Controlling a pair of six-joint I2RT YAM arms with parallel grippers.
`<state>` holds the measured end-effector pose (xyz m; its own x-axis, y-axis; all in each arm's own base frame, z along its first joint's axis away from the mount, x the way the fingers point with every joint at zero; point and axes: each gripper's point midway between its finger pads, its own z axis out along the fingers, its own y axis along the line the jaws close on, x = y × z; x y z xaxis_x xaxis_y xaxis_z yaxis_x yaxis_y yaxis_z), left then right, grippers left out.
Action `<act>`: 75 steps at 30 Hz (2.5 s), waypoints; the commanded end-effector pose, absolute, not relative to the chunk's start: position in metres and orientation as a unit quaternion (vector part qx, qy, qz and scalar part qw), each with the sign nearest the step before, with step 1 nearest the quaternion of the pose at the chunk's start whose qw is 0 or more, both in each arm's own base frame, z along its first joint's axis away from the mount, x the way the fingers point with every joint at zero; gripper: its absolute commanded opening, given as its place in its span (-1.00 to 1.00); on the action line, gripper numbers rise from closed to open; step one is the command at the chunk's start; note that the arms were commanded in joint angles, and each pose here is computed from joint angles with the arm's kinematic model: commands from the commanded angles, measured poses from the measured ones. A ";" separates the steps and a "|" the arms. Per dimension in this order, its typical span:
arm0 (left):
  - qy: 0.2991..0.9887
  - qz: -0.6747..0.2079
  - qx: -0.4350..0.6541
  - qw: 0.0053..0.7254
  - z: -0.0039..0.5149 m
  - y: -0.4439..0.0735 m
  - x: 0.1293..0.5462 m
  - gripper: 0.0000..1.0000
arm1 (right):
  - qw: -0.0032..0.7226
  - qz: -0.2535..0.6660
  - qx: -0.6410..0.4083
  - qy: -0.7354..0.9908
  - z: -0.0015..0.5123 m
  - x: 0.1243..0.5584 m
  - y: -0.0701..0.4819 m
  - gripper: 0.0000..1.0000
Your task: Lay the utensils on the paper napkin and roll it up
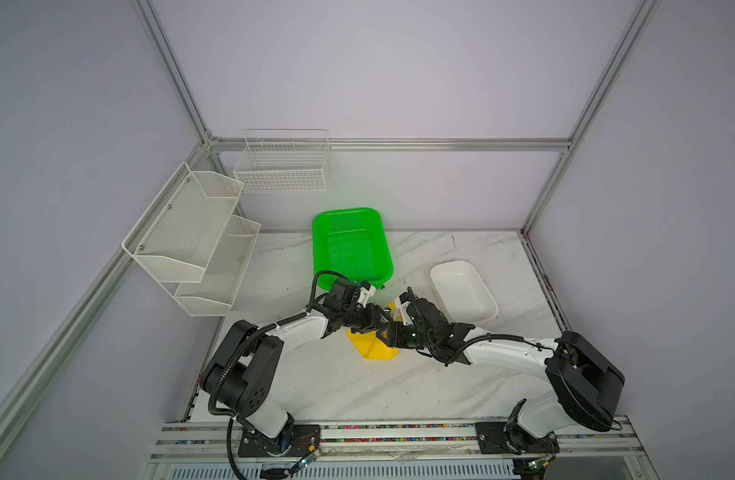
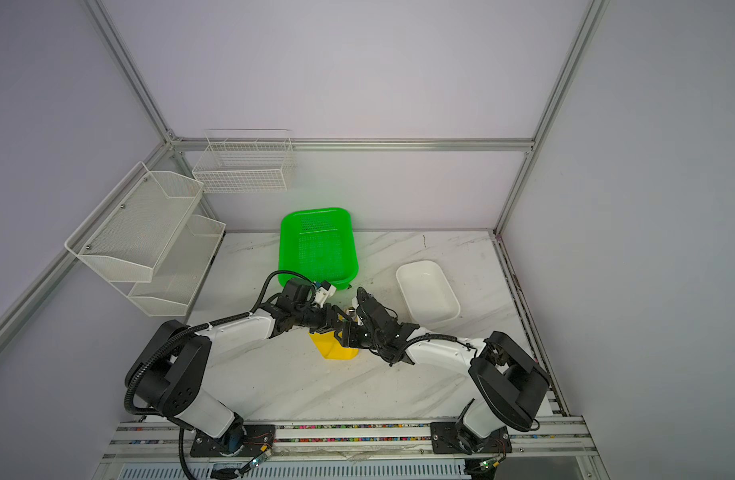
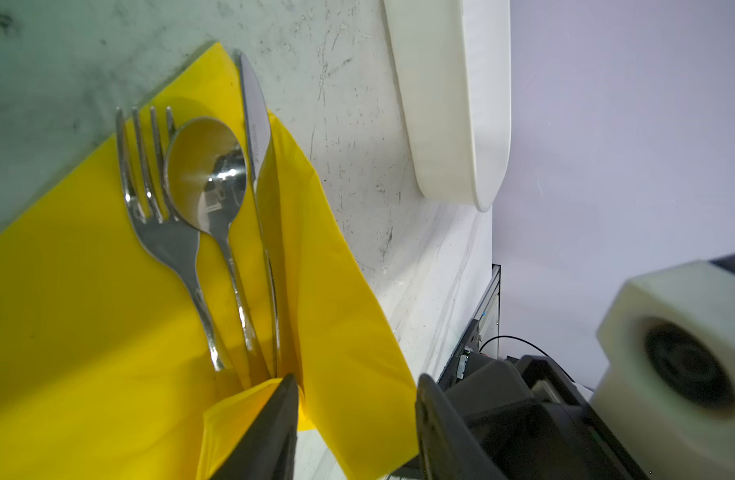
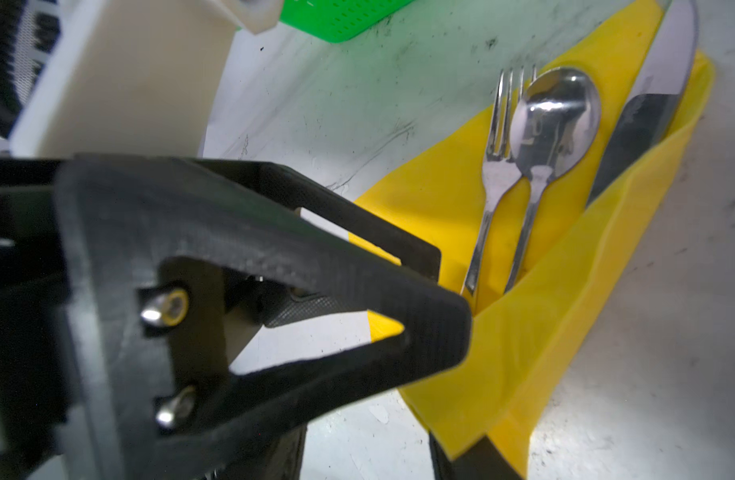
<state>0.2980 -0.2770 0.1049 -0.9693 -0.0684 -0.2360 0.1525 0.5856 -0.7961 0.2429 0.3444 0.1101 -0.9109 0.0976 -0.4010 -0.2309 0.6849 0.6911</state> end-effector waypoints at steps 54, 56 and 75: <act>0.870 -0.480 0.092 0.064 0.106 -0.289 0.285 0.18 | 0.230 0.490 -0.052 0.839 0.131 0.269 0.355 0.33; 0.869 -0.480 0.095 0.068 0.108 -0.288 0.284 0.20 | 0.232 0.490 -0.051 0.839 0.131 0.270 0.355 0.33; 0.895 -0.427 0.106 0.071 0.095 -0.274 0.281 -0.38 | 0.232 0.495 -0.040 0.837 0.131 0.273 0.355 0.33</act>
